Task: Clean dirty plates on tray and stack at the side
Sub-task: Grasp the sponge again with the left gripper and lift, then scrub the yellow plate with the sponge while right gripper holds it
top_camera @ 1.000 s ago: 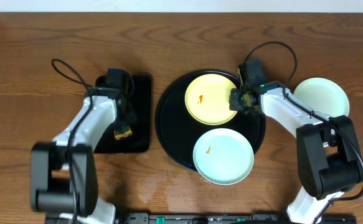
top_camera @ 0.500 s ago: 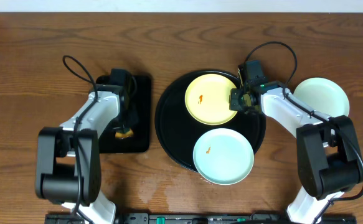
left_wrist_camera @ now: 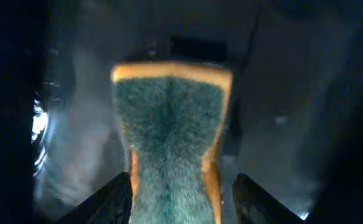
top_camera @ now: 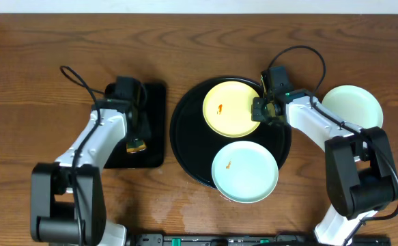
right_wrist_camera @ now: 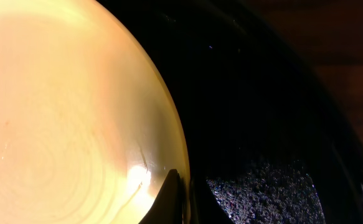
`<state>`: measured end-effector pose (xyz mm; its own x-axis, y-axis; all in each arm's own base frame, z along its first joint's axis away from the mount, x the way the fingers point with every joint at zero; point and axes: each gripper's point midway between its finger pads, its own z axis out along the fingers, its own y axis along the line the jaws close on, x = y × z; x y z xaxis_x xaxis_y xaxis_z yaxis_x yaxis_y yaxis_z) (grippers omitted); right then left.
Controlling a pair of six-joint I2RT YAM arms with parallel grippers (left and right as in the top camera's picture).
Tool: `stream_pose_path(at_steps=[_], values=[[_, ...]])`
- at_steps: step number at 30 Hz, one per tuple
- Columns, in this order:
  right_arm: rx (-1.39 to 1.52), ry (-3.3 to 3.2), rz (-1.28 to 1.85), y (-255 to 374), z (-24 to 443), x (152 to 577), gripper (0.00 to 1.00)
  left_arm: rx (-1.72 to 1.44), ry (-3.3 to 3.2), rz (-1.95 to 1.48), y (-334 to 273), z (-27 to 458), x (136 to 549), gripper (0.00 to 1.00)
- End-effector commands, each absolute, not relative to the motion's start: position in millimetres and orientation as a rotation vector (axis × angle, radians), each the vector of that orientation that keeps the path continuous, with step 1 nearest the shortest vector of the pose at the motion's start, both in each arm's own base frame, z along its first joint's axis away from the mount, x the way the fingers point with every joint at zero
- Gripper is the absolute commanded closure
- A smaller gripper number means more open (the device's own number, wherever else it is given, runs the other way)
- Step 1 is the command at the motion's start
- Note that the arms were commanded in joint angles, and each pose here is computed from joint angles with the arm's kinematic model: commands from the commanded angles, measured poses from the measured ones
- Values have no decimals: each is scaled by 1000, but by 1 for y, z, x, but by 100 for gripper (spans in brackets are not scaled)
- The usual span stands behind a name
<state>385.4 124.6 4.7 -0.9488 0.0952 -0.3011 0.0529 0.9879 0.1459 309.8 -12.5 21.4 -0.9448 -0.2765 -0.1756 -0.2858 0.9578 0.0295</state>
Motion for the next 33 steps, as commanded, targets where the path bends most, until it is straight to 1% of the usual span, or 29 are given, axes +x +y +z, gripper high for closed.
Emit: stream_pose_path(at_steps=[1, 2, 3, 4, 9, 13, 15, 18, 21, 25, 30, 33], values=[[114, 2925, 156, 116, -21, 361, 99, -451, 2984, 98, -11, -3, 297, 57], [114, 2926, 156, 116, -21, 361, 99, -451, 2985, 99, -11, -7, 297, 71], [114, 2926, 155, 115, -21, 361, 99, -451, 2985, 99, -11, -9, 297, 89], [114, 2926, 155, 115, -21, 361, 99, -451, 2984, 98, -11, -10, 298, 92], [115, 2912, 124, 112, -20, 363, 99, -449, 2972, 93, -12, 3, 307, 93], [-2, 2869, 68, 108, -18, 373, 99, -425, 2952, 72, -16, 37, 319, 93], [-40, 2848, 72, 109, -17, 378, 99, -366, 2937, 9, -25, 56, 327, 92], [-38, 2836, 78, 110, -16, 381, 99, -242, 2894, -163, -54, 83, 339, 92], [-43, 2847, 109, 115, -17, 378, 99, -150, 2828, -322, -87, 100, 350, 93], [-35, 2855, 116, 122, -19, 372, 99, -17, 2755, -479, -134, 109, 359, 93], [-47, 2865, 112, 124, -22, 368, 99, -12, 2671, -615, -190, 117, 367, 92], [-47, 2873, 108, 123, -24, 365, 99, 76, 2601, -670, -226, 122, 371, 93]])
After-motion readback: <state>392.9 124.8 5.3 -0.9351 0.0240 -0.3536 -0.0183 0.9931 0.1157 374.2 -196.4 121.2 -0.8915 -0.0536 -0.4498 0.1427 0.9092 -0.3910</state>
